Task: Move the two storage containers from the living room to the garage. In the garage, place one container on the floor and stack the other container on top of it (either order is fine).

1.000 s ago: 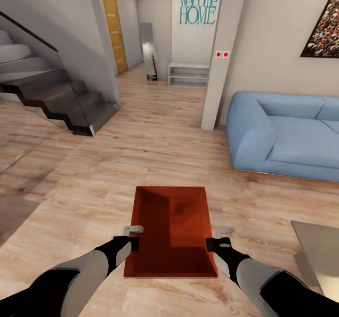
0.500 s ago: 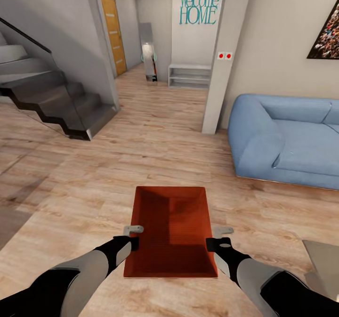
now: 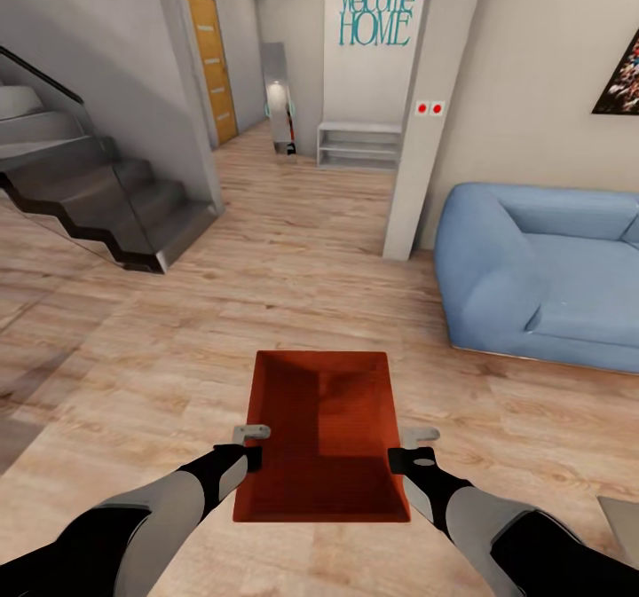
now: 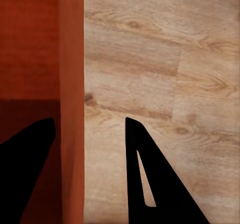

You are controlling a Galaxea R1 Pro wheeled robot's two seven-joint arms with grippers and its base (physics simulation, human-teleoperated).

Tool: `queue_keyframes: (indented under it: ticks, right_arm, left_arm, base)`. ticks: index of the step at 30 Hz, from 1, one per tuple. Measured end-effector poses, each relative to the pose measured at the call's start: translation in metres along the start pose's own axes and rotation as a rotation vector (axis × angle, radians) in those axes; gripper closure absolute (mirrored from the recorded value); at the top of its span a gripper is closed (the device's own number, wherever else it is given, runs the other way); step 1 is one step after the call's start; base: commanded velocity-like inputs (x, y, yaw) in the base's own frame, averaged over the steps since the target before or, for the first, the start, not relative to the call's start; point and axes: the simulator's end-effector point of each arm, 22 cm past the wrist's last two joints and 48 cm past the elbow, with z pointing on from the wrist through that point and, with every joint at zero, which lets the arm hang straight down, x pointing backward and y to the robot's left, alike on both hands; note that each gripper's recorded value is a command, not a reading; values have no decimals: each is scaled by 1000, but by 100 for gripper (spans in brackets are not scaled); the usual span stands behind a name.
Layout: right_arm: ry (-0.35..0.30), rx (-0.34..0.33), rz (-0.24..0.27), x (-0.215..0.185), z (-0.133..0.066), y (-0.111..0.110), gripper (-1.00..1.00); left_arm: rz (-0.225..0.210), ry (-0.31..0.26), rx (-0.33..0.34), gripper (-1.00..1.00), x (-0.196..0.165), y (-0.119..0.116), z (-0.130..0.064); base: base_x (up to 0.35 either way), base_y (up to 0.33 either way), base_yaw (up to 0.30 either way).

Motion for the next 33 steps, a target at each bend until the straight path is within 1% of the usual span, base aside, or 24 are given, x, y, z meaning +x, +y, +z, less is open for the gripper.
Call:
queue_keyframes:
  ticks: [6, 15, 33]
  right_arm:
    - [1, -1, 1, 0, 0, 1, 100]
    - [6, -1, 1, 3, 1, 1, 100]
    - [6, 0, 0, 3, 2, 0, 100]
  left_arm:
    - [0, 0, 0, 100, 0, 0, 0]
    - [0, 5, 0, 100, 3, 0, 2]
    - [-1, 7, 0, 100, 3, 0, 2]
  base:
    - [322, 0, 54]
    - [322, 0, 219]
    - [322, 0, 6]
